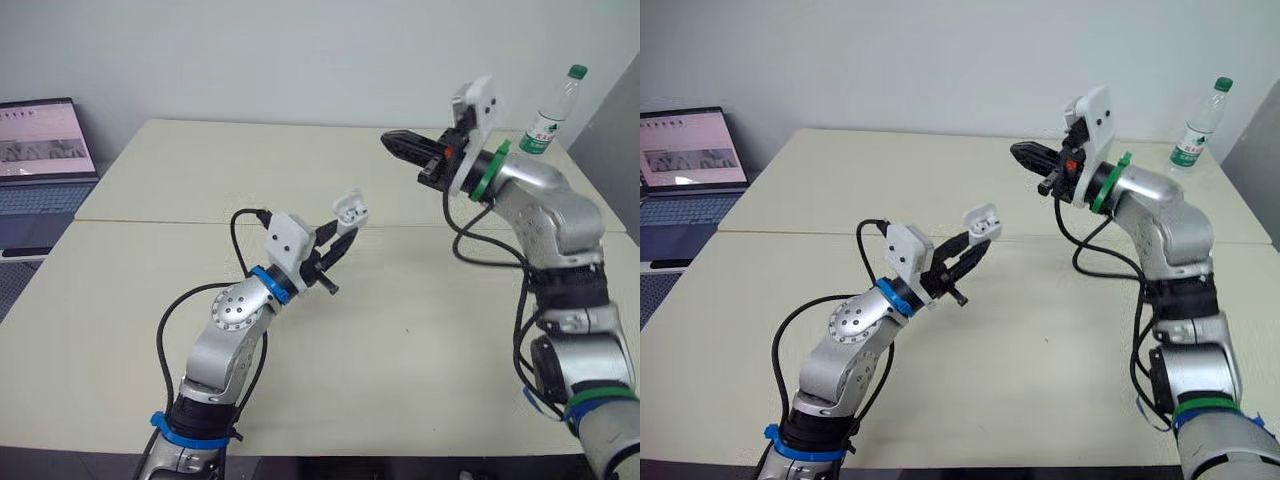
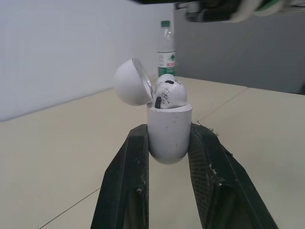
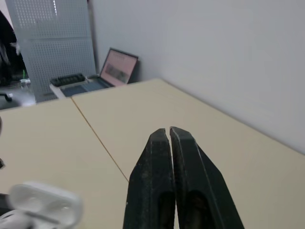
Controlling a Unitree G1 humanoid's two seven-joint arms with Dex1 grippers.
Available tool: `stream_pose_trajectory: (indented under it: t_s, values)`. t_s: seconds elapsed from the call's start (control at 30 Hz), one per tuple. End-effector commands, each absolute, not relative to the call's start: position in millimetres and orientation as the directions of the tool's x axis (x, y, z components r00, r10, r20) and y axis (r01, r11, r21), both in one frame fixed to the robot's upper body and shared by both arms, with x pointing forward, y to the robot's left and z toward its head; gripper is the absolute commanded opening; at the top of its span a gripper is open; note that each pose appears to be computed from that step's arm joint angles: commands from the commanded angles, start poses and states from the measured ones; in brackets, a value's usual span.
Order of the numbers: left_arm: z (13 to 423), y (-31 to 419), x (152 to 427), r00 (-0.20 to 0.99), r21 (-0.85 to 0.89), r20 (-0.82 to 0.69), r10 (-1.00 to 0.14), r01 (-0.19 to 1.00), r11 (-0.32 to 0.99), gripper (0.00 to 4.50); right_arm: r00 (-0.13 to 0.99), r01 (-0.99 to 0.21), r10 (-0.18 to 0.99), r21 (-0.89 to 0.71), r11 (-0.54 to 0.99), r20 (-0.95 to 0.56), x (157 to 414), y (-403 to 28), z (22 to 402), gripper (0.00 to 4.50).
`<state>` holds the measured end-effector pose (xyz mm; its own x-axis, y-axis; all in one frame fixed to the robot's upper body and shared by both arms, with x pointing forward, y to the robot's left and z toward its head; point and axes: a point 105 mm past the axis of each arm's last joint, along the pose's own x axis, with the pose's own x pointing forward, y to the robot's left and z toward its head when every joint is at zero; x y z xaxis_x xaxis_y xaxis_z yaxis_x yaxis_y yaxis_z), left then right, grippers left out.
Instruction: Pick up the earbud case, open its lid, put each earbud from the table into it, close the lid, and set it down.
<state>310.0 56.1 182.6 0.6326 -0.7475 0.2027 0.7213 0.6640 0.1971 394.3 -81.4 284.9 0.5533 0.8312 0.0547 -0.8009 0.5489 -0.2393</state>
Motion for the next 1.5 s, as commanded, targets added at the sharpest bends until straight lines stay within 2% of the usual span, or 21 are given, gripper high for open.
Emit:
stream_pose_trajectory:
  t_s: [0.03, 0.13, 0.33, 0.43, 0.93, 1.5]
  values:
    - [195, 51, 302, 0.578, 0.235, 0.241, -0.780, 0.745, 0.625, 0.79, 0.481, -0.837, 0.877, -0.295, 0.460, 0.004, 400, -61, 284, 0.06]
    - [191, 47, 298, 0.553, 0.271, 0.215, -0.805, 0.758, 0.593, 0.79, 0.410, -0.877, 0.911, -0.290, 0.383, -0.037, 398, -47, 279, 0.06]
    - [187, 48, 298, 0.565, 0.273, 0.207, -0.799, 0.750, 0.602, 0.79, 0.150, -0.966, 0.971, -0.236, 0.105, -0.184, 364, -34, 270, 0.06]
    - [189, 50, 300, 0.581, 0.272, 0.218, -0.784, 0.736, 0.620, 0.79, 0.089, -0.969, 0.963, -0.246, 0.025, -0.254, 352, -39, 266, 0.06]
    - [192, 53, 306, 0.587, 0.279, 0.231, -0.776, 0.724, 0.631, 0.79, 0.175, -0.953, 0.894, -0.299, 0.049, -0.412, 351, -75, 240, 0.06]
    - [192, 51, 304, 0.572, 0.289, 0.234, -0.786, 0.731, 0.618, 0.79, 0.230, -0.941, 0.889, -0.325, 0.099, -0.396, 363, -87, 255, 0.06]
